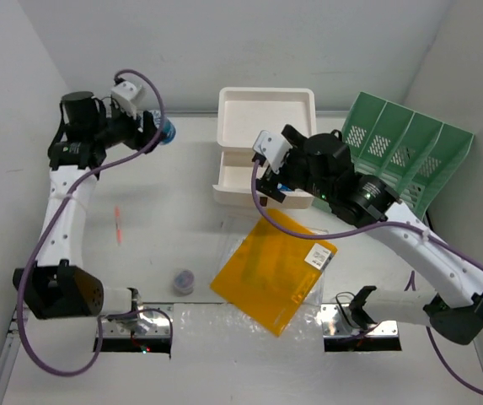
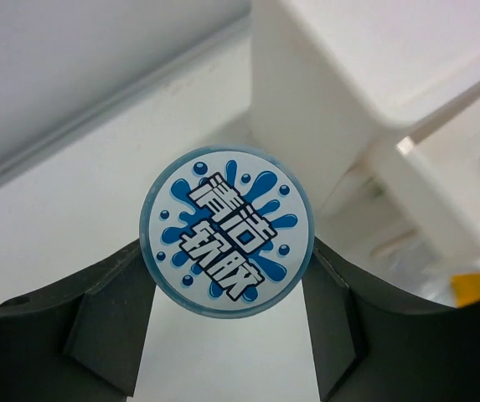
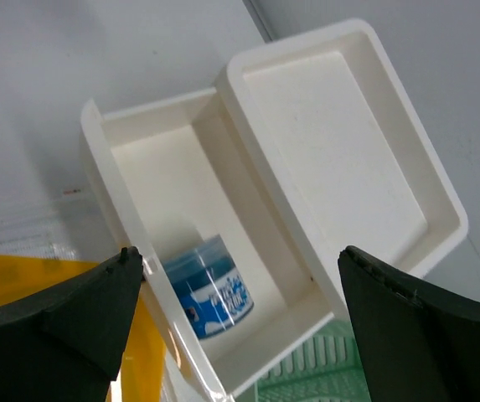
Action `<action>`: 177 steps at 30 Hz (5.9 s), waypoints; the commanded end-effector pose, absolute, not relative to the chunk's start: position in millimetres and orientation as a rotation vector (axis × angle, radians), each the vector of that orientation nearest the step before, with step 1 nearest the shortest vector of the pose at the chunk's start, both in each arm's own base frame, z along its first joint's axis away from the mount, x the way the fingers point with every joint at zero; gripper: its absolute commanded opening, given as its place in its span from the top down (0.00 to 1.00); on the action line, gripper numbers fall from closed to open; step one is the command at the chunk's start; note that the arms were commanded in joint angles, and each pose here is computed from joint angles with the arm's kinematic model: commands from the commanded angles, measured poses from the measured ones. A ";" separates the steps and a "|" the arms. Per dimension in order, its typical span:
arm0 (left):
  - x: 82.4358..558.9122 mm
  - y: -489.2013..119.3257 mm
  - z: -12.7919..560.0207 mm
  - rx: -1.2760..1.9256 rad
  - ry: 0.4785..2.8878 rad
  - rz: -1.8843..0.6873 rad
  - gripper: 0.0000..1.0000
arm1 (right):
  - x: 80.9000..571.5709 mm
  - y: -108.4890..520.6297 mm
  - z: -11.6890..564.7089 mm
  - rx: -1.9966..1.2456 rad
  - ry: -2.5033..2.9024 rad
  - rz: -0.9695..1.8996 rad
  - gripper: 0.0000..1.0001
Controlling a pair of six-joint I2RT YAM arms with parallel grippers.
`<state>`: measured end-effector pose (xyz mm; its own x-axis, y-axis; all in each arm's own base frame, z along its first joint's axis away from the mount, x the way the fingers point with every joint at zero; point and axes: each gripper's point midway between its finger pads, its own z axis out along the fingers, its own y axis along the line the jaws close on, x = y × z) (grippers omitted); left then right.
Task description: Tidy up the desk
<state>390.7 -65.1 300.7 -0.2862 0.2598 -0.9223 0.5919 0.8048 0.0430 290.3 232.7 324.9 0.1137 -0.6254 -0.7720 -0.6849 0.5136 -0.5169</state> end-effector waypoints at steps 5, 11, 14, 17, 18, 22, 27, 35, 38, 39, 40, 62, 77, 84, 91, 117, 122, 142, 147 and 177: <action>304.9 -141.0 418.0 0.623 1.560 -1.010 1.00 | 278.8 300.0 373.3 -1.205 1.298 0.365 0.03; 288.2 -153.7 416.9 0.631 1.526 -1.085 1.00 | 278.7 330.7 382.2 -1.253 1.226 0.410 0.03; 283.1 -162.4 412.7 0.643 1.528 -1.110 1.00 | 282.0 344.3 379.1 -1.263 1.221 0.433 0.03; 275.2 -181.1 408.6 0.678 1.528 -1.153 1.00 | 282.1 358.2 383.0 -1.268 1.203 0.487 0.03; 276.1 -183.5 407.0 0.674 1.531 -1.150 1.00 | 280.0 363.1 384.0 -1.279 1.192 0.510 0.03; 273.5 -192.7 403.9 0.685 1.536 -1.168 1.00 | 287.4 379.5 386.7 -1.274 1.193 0.533 0.03; 273.1 -192.5 400.7 0.688 1.541 -1.160 1.00 | 294.3 388.4 385.6 -1.263 1.197 0.545 0.03; 272.1 -193.6 393.6 0.703 1.548 -1.169 1.00 | 300.4 394.7 384.2 -1.241 1.212 0.557 0.26; 271.5 -194.4 390.1 0.710 1.552 -1.176 1.00 | 304.0 394.3 383.3 -1.225 1.223 0.546 0.45; 270.3 -194.7 388.2 0.718 1.554 -1.181 1.00 | 305.4 393.4 383.6 -1.220 1.228 0.538 0.52; 269.4 -195.4 386.1 0.725 1.558 -1.185 1.00 | 306.3 391.7 383.9 -1.215 1.236 0.529 0.61; 321.7 -102.7 342.7 0.592 1.822 -0.402 0.00 | 356.7 298.7 273.4 -1.585 1.648 -0.126 0.92; 352.1 -85.1 307.9 0.603 1.847 -0.252 0.00 | 382.4 283.8 335.3 -1.367 1.625 -0.275 0.01; 388.0 -110.2 327.8 0.587 1.788 -0.404 0.00 | 362.5 266.7 391.4 -0.739 1.670 0.012 0.11; 451.0 -135.7 352.0 0.513 1.749 -0.405 0.00 | 314.8 205.3 328.3 -0.154 1.724 0.218 0.49; 512.2 -200.4 279.7 0.509 1.917 -0.374 0.00 | 262.2 262.0 189.3 -0.197 1.916 0.476 0.49; 505.0 -207.5 272.7 0.528 1.921 -0.414 0.04 | 280.6 265.7 195.7 -0.205 1.829 0.425 0.51; 500.9 -212.1 258.2 0.608 1.921 -0.423 0.70 | 349.6 240.0 233.0 -0.105 1.701 0.261 1.00; 504.8 -212.7 254.9 0.641 1.931 -0.409 1.00 | 359.2 234.3 241.4 -0.098 1.676 0.239 1.00; 491.6 -218.2 262.7 0.697 1.919 -0.458 1.00 | 463.2 239.2 273.4 -0.084 1.590 0.076 1.00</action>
